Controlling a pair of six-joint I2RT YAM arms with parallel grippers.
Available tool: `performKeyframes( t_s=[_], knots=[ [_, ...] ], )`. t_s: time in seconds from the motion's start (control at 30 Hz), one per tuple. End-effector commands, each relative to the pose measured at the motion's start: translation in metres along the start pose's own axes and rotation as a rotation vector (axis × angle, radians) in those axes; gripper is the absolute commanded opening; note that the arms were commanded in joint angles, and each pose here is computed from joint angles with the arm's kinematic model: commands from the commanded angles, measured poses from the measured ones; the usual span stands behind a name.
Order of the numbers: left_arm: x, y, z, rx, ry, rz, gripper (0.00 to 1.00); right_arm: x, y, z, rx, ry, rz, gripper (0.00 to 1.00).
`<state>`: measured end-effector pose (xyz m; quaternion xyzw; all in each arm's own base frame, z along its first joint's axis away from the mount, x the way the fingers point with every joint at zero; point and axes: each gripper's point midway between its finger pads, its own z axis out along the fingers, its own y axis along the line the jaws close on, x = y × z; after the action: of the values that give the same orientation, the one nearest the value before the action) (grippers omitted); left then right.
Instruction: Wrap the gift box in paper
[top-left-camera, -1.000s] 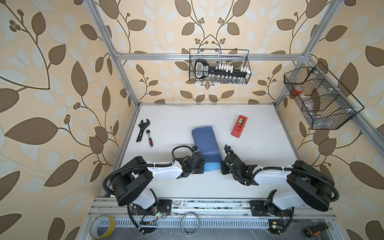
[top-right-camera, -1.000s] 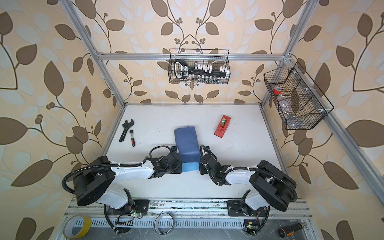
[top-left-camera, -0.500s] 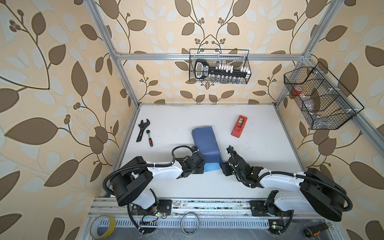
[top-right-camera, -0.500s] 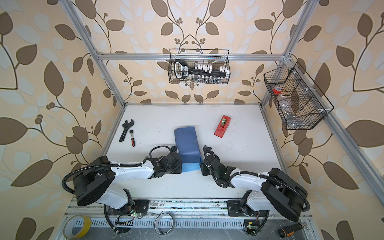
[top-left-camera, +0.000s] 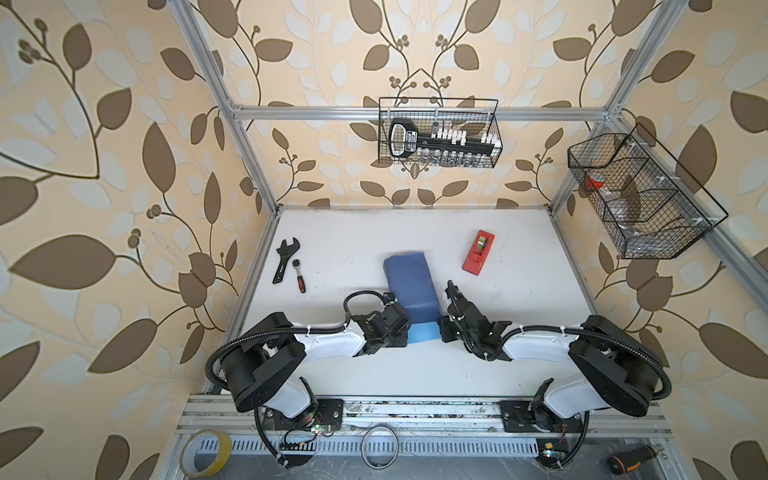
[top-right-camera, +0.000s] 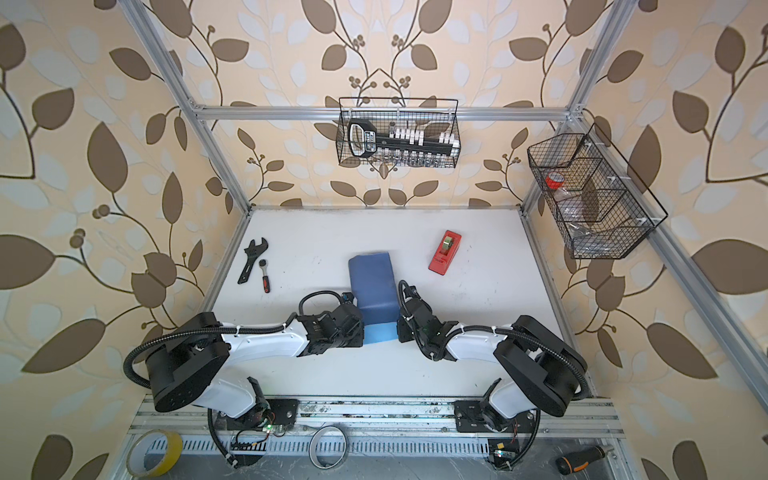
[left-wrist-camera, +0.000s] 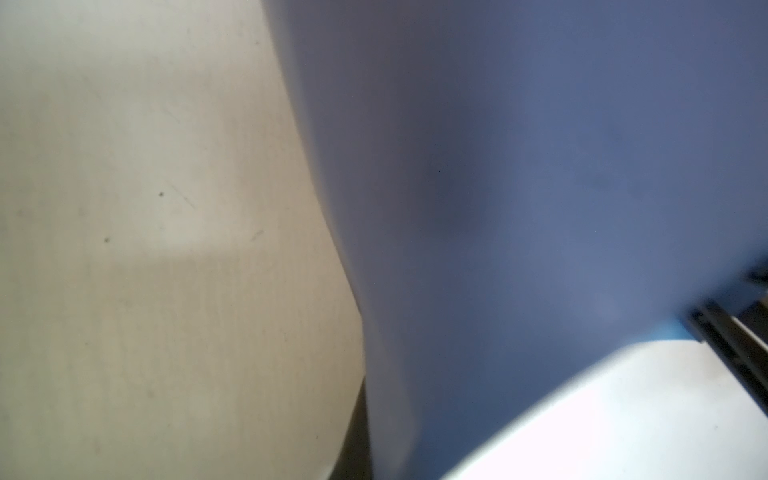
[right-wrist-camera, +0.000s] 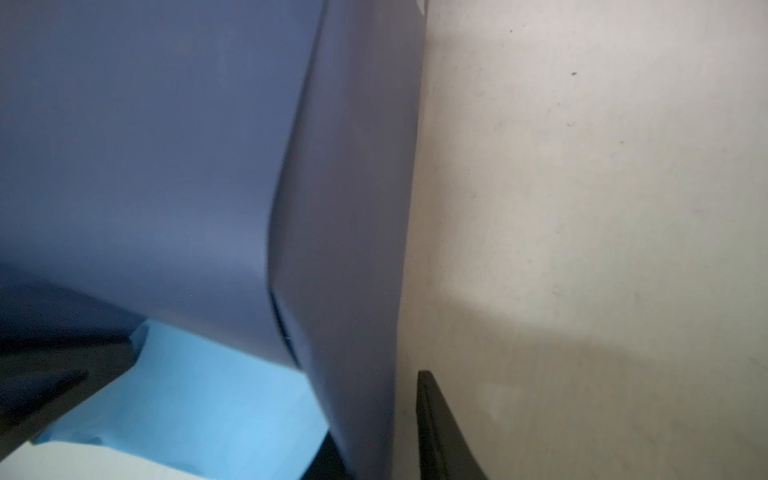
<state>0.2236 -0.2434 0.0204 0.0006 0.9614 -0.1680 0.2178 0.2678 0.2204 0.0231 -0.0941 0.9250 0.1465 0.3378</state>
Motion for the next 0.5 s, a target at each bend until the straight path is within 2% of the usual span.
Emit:
performKeyframes(
  t_s=[0.0, 0.27, 0.47],
  knots=[
    [-0.0101, -0.0047, -0.0056, -0.015, -0.037, 0.027, 0.04, -0.0062, 0.0049, 0.0038, -0.014, -0.012, 0.007, 0.17],
    [-0.0099, -0.0059, -0.0025, -0.018, -0.030, 0.028, 0.00, -0.0057, 0.0033, 0.0077, -0.005, -0.018, 0.034, 0.04],
    [-0.0125, -0.0073, -0.0044, -0.015, -0.038, 0.027, 0.00, -0.0060, 0.0049, 0.0082, -0.008, -0.021, 0.043, 0.00]
  ],
)
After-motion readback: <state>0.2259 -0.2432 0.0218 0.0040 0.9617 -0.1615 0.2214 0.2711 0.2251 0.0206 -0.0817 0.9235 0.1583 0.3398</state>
